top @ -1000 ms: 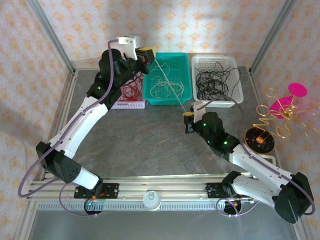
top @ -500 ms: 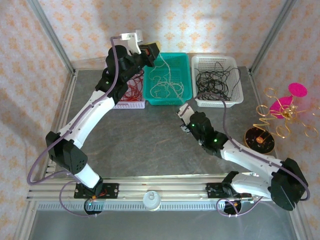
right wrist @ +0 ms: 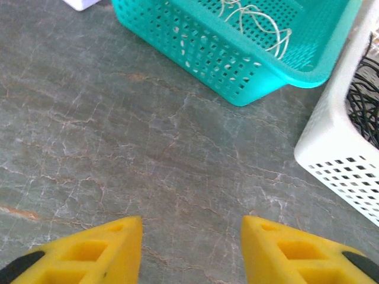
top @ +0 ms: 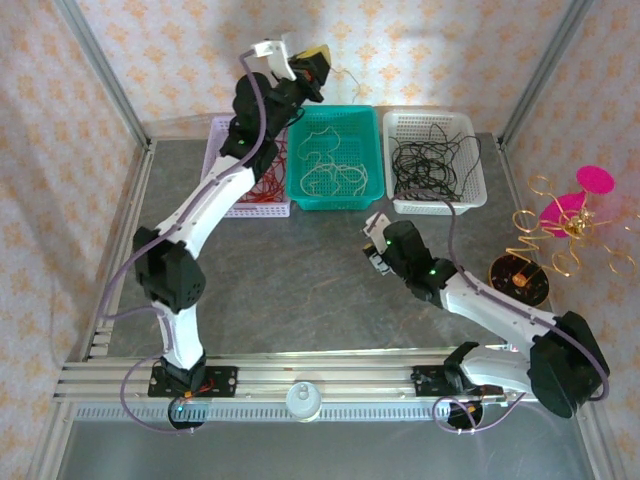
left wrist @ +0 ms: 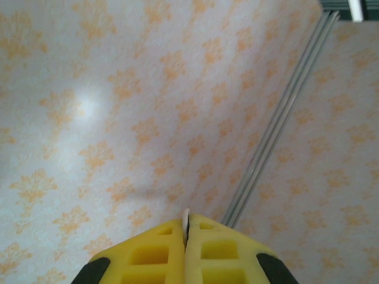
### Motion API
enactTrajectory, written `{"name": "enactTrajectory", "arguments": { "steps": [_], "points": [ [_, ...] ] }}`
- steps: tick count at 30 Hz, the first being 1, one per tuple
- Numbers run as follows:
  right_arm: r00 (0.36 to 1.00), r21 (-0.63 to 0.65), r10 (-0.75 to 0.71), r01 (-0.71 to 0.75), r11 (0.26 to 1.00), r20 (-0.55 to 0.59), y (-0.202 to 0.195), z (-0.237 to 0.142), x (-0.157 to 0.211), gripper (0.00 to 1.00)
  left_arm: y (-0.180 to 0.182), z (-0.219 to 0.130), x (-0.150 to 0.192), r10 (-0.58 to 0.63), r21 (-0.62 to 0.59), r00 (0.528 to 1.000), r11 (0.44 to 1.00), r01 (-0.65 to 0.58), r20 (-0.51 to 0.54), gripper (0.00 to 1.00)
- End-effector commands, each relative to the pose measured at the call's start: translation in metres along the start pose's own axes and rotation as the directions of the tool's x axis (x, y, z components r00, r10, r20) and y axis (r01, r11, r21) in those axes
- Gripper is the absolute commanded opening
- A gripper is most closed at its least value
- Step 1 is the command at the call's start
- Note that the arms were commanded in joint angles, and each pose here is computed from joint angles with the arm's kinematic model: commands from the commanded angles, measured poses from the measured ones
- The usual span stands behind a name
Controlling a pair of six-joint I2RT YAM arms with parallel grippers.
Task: Untangle the cables
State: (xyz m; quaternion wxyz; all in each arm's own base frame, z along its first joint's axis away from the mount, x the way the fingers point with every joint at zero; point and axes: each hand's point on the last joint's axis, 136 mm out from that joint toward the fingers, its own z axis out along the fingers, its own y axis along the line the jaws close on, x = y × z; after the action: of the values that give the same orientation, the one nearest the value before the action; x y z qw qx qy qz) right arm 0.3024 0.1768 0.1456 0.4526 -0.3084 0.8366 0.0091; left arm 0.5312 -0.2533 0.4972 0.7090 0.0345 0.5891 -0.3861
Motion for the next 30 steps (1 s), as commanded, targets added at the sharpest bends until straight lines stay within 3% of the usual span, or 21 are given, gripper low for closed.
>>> {"name": "enactTrajectory", "arguments": {
  "steps": [1,7,13,22,26,30],
  "points": [
    [0.995,-0.018,0.08,-0.079,0.997,0.066,-0.008,-0.018,-0.019,0.48,0.022,0.016,0.008,0.037,-0.03,0.999,0.999,-0.036,0.025,0.0],
    [0.952,-0.013,0.269,-0.27,0.963,0.15,-0.043,-0.038,-0.039,0.49,0.072,0.033,0.077,0.035,-0.12,0.994,0.992,-0.047,-0.102,0.0],
    [0.895,0.079,0.404,-0.424,0.902,0.187,-0.091,-0.044,-0.025,0.48,0.11,0.03,0.158,-0.057,-0.175,0.972,0.984,0.016,-0.23,0.0],
    [0.808,0.205,0.535,-0.583,0.786,0.246,-0.139,-0.043,0.013,0.48,0.166,-0.013,0.271,-0.125,-0.355,0.906,0.934,-0.029,-0.404,0.01],
    [0.757,0.275,0.575,-0.65,0.709,0.31,-0.161,-0.045,0.025,0.48,0.176,-0.03,0.293,-0.15,-0.403,0.882,0.914,-0.049,-0.447,0.23],
    [0.728,0.317,0.582,-0.683,0.658,0.362,-0.173,-0.041,0.045,0.53,0.164,-0.037,0.29,-0.11,-0.416,0.872,0.902,-0.114,-0.478,0.42]
  ]
}}
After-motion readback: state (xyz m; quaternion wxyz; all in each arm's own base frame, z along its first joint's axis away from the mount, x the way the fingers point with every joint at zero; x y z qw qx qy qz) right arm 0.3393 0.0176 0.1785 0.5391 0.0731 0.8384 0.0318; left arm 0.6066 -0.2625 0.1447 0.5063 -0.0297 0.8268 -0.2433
